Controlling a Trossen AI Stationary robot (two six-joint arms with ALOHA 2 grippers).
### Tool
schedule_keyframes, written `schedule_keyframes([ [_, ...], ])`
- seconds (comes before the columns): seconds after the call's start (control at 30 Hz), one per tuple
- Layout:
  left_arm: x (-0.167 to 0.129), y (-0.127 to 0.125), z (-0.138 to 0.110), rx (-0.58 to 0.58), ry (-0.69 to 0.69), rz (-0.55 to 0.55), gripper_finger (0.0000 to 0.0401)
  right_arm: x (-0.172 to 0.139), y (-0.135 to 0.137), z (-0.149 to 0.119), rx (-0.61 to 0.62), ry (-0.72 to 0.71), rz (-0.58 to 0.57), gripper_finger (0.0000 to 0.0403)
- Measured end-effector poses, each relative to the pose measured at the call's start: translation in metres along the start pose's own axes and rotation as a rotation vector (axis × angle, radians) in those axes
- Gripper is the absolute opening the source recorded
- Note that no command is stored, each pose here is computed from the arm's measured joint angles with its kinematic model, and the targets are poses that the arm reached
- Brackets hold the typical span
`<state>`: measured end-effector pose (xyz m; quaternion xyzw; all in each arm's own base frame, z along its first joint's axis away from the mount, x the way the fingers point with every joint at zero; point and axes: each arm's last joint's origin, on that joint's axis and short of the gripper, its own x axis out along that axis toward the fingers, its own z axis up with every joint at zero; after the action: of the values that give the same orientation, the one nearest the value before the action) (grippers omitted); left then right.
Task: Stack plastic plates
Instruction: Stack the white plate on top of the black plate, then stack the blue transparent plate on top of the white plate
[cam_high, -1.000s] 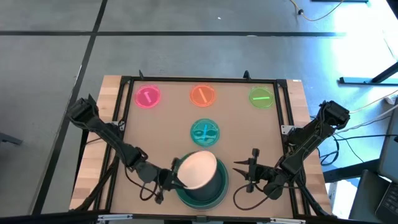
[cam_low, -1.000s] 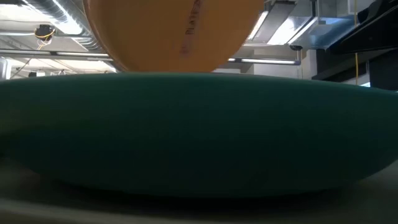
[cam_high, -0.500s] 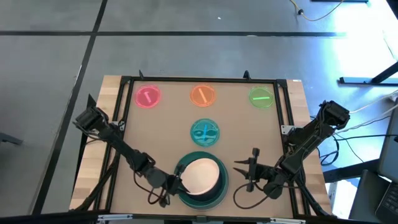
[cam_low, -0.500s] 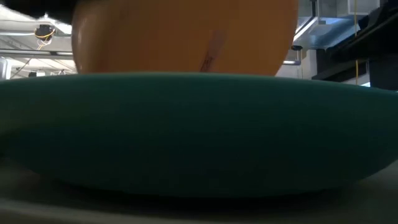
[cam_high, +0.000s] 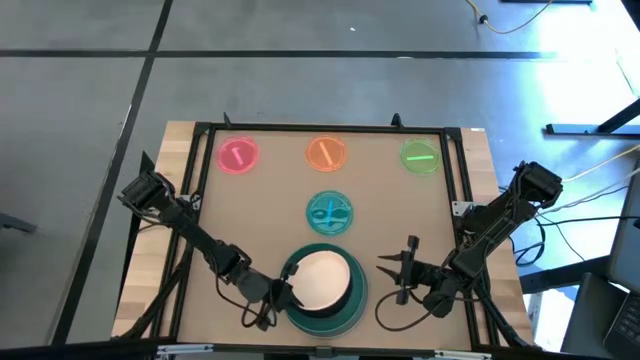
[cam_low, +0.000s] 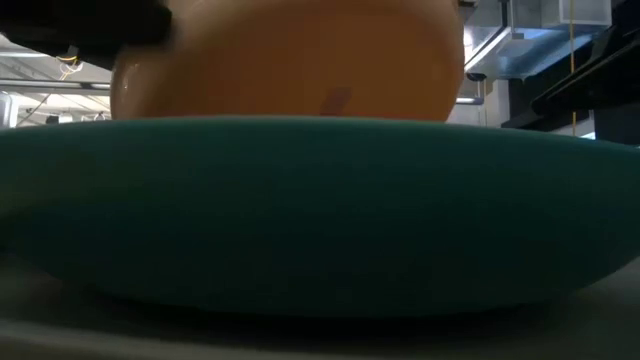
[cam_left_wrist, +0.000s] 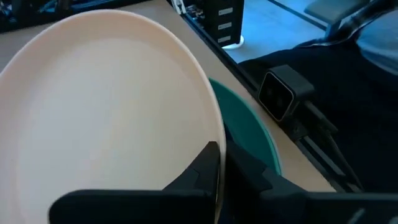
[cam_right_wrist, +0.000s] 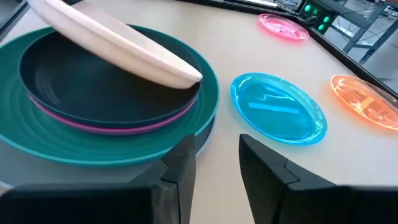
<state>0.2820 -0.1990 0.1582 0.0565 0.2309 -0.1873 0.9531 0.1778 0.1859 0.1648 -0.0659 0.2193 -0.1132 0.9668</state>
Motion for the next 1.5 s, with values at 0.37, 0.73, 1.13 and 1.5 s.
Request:
schedule_keyframes([
  [0.37,0.001,0.006,0.000,-0.072,0.003,0.004,0.0076,0.000,0.000,0.000,0.000,0.000,0.000,0.0113],
  [0.73,-0.002,0.007,0.000,-0.070,0.042,-0.034,0.0105,0.000,0.000,0.000,0.000,0.000,0.000,0.0113],
  [1.13,-0.042,0.047,0.029,-0.182,-0.028,0.452,0.0103,0.000,-0.001,0.000,-0.001,-0.020,-0.030,0.0113],
  [1.5,-0.044,0.125,0.016,-0.349,0.089,0.621,0.0166,0.000,-0.001,0.000,-0.002,-0.019,-0.031,0.0113],
])
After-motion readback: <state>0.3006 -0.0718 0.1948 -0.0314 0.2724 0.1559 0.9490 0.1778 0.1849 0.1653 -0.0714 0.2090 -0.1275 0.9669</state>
